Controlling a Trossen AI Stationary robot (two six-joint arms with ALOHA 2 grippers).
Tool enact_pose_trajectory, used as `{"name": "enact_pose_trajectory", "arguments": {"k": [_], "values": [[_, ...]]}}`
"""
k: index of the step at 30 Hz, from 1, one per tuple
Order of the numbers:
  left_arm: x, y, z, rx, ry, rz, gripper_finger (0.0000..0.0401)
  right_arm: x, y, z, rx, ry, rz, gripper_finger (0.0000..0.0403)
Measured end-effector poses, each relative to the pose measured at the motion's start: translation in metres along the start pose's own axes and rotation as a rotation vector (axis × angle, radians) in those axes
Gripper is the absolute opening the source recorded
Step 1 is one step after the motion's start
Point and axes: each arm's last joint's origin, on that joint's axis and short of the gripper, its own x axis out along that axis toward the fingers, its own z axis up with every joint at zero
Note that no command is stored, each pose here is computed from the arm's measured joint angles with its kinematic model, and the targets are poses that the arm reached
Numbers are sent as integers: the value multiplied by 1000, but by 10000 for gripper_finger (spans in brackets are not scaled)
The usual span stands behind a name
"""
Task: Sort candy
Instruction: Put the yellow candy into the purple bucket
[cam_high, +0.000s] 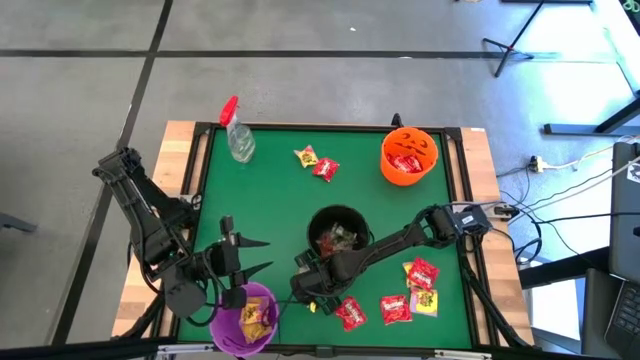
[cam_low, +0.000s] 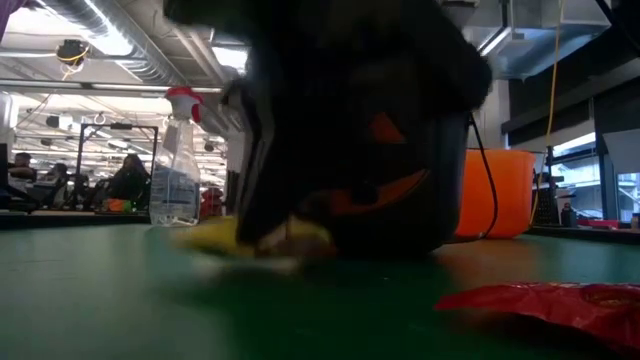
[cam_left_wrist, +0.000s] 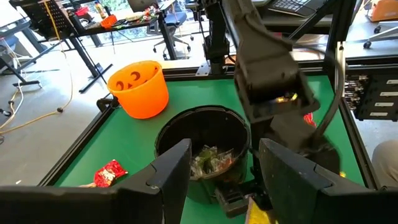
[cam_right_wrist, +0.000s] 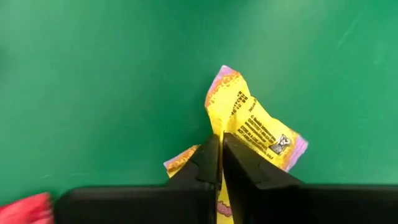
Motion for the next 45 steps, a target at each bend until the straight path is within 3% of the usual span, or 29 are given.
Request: {"name": "enact_pose_trajectory", "arguments": {"k": [3, 11, 16, 22, 26, 35, 41, 45], "values": [[0, 0, 0, 1, 0, 0, 179, -20, 1, 11, 8, 7, -2, 5], [0, 0, 0, 4, 1, 1, 179, -74, 14, 48, -58, -142, -53, 9], [-7, -4, -2, -4, -4, -22, 179, -102, 27, 54, -98, -96, -195, 3], [-16, -7, -6, 24, -25, -15, 179, -123, 37, 62, -132, -185, -221, 5], [-17, -3, -11, 21, -7, 18, 179, -128, 35, 76, -167, -335, -211, 5], [-14, 2, -15, -27, 22, 46, 179, -139, 21, 108, -188, -782, -72, 5], [-13, 2, -14, -35, 22, 47, 179, -113, 11, 115, -125, -848, -43, 5], [-13, 2, -14, -39, 21, 46, 179, -90, 5, 113, -76, -819, -29, 5]]}}
